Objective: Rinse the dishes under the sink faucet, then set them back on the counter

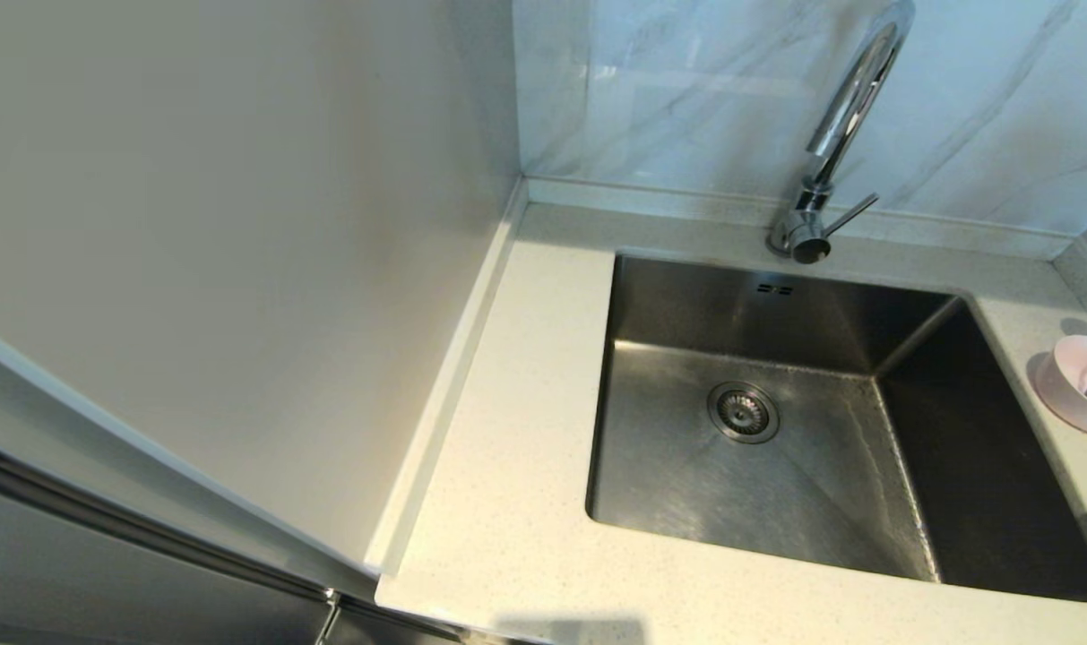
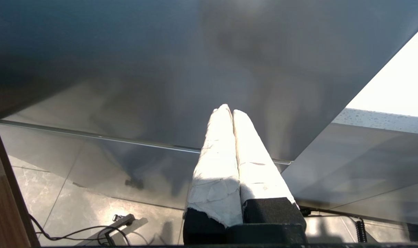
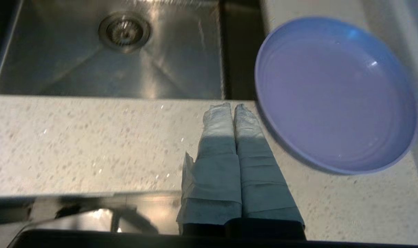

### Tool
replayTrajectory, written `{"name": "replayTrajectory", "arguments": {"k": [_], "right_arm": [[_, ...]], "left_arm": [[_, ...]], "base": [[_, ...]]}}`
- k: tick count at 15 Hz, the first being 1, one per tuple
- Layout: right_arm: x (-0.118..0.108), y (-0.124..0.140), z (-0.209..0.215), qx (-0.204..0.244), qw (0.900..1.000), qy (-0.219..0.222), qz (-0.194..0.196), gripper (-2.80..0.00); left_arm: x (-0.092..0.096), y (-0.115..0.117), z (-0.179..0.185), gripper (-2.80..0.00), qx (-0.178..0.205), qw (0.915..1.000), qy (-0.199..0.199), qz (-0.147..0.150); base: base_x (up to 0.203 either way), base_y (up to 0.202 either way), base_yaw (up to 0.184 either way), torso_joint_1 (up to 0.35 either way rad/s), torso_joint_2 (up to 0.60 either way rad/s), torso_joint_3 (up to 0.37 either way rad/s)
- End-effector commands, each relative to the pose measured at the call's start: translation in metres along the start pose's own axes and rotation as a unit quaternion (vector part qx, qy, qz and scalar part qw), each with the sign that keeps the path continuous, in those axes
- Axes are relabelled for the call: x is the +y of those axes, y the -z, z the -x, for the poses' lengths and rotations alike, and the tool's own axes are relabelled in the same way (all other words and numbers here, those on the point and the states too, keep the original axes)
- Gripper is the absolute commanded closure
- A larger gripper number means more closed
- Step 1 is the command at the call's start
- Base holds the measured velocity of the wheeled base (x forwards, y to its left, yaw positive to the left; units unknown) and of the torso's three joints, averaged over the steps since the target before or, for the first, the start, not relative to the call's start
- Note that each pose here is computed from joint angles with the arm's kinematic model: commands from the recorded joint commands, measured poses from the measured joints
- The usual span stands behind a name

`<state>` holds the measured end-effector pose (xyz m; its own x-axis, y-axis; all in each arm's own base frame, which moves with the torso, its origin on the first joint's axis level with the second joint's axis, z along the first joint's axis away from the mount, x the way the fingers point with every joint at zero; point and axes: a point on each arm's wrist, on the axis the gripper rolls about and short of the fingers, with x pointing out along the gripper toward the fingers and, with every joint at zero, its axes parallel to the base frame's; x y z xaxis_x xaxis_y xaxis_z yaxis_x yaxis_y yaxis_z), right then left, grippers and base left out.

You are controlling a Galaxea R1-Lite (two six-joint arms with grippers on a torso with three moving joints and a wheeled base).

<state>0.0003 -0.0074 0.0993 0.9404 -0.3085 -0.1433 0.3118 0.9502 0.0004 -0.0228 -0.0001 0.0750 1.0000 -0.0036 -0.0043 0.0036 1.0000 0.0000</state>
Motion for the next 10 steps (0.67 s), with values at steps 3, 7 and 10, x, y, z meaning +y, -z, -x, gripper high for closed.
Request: {"name": "replayTrajectory", "arguments": {"k": [3, 7, 10], "right_arm": [[0.003, 0.006, 0.0, -0.025, 0.999, -0.04, 0.018, 0.0], [0.003, 0.013, 0.004, -0.015, 0.996, -0.091, 0.009, 0.0], [0.0, 0.027, 0.016, -0.038, 0.99, -0.135, 0.015, 0.0]], "left_arm": [[0.0, 0.0, 0.0, 0.0, 0.0, 1.0, 0.0, 0.0], [0.0, 0.0, 0.0, 0.0, 0.0, 1.0, 0.0, 0.0], [0.0, 0.0, 0.0, 0.0, 0.0, 1.0, 0.0, 0.0]], "base": [[0.0, 0.0, 0.0, 0.0, 0.0, 0.0], [0.0, 0.0, 0.0, 0.0, 0.0, 0.0], [0.0, 0.0, 0.0, 0.0, 0.0, 0.0]]}}
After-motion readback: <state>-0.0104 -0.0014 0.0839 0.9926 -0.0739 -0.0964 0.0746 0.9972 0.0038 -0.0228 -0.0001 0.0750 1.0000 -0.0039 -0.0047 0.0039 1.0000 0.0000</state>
